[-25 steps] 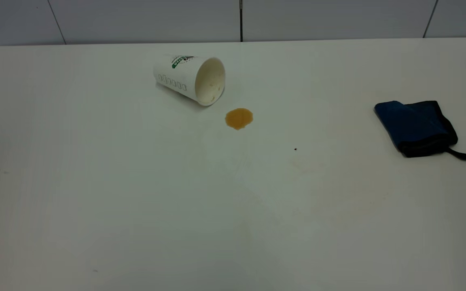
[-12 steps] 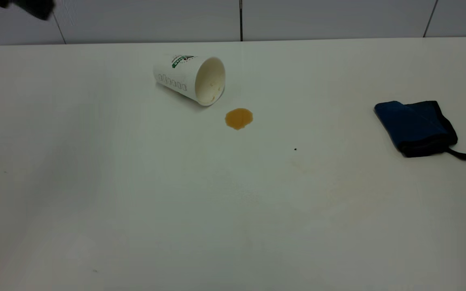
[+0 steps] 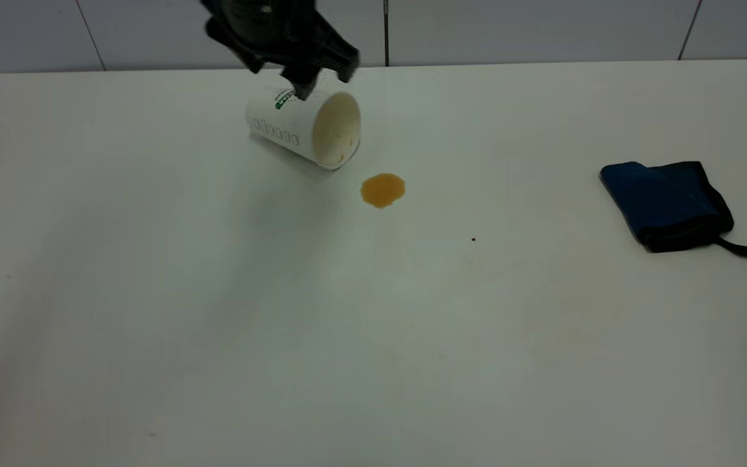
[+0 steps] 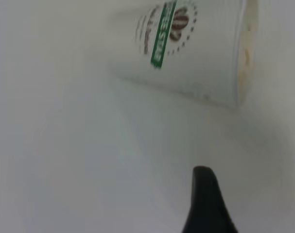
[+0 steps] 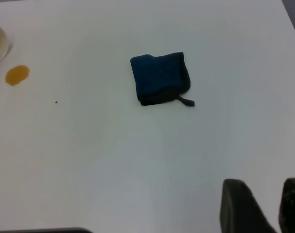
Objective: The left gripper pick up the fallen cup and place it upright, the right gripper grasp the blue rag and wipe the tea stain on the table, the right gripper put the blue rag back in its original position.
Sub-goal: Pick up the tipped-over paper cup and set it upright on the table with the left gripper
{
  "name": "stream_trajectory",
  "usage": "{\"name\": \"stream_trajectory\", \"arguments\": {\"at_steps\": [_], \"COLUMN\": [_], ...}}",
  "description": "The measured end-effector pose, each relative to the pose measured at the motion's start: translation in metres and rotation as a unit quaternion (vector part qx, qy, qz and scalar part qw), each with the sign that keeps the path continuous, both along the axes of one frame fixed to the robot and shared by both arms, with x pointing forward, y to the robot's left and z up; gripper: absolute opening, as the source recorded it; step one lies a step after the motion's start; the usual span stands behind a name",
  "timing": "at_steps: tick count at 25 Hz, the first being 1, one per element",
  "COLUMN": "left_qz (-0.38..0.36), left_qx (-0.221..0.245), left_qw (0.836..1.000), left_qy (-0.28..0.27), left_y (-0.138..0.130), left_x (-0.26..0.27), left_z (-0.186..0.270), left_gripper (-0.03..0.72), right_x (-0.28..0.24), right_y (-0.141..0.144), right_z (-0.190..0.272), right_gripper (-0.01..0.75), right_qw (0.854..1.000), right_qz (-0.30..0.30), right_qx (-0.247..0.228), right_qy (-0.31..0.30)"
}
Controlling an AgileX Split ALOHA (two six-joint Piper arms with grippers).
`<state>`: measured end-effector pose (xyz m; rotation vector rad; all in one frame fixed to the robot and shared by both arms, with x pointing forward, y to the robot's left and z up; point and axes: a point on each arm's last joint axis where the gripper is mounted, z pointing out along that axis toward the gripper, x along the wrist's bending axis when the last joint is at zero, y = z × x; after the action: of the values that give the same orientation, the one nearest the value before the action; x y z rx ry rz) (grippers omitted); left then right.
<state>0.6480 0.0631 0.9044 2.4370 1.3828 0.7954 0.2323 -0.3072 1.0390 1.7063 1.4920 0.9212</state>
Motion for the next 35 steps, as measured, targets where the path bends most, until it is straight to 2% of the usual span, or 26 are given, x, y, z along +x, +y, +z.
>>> {"name": "stream_trajectory", "arguments": {"at_steps": [3,6,11,16,23,28,35], "left_qz": [-0.004,0.005,0.032,0.043,0.032,0.026,0.029], "left_qx": [0.025,0.035,0.045,0.046,0.042,0.064,0.082], "left_qw": [1.000,0.999,0.997,0.992,0.993,0.993,0.989], "left_qy": [-0.009,-0.022,-0.058,-0.110,-0.107,-0.101,-0.119], "left_y": [-0.020,-0.027,-0.026,-0.025,-0.027,-0.025,-0.021], "left_x": [0.013,0.022,0.031,0.038,0.038,0.037,0.038], "left_z": [-0.025,-0.043,-0.058,-0.053,-0.069,-0.086,-0.101], "left_gripper": [0.526,0.526,0.526,0.526,0.526,0.526,0.526], "right_x": [0.000,0.000,0.000,0.000,0.000,0.000,0.000], "right_y": [0.000,0.000,0.000,0.000,0.000,0.000,0.000], "right_z": [0.000,0.000,0.000,0.000,0.000,0.000,0.000], "right_gripper": [0.240,0.240,0.240,0.240,0.240,0.240,0.240], "right_qw": [1.000,1.000,1.000,1.000,1.000,1.000,1.000], "right_qz": [0.000,0.000,0.000,0.000,0.000,0.000,0.000], "right_qx": [0.000,0.000,0.000,0.000,0.000,0.000,0.000], "right_qy": [0.000,0.000,0.000,0.000,0.000,0.000,0.000]}}
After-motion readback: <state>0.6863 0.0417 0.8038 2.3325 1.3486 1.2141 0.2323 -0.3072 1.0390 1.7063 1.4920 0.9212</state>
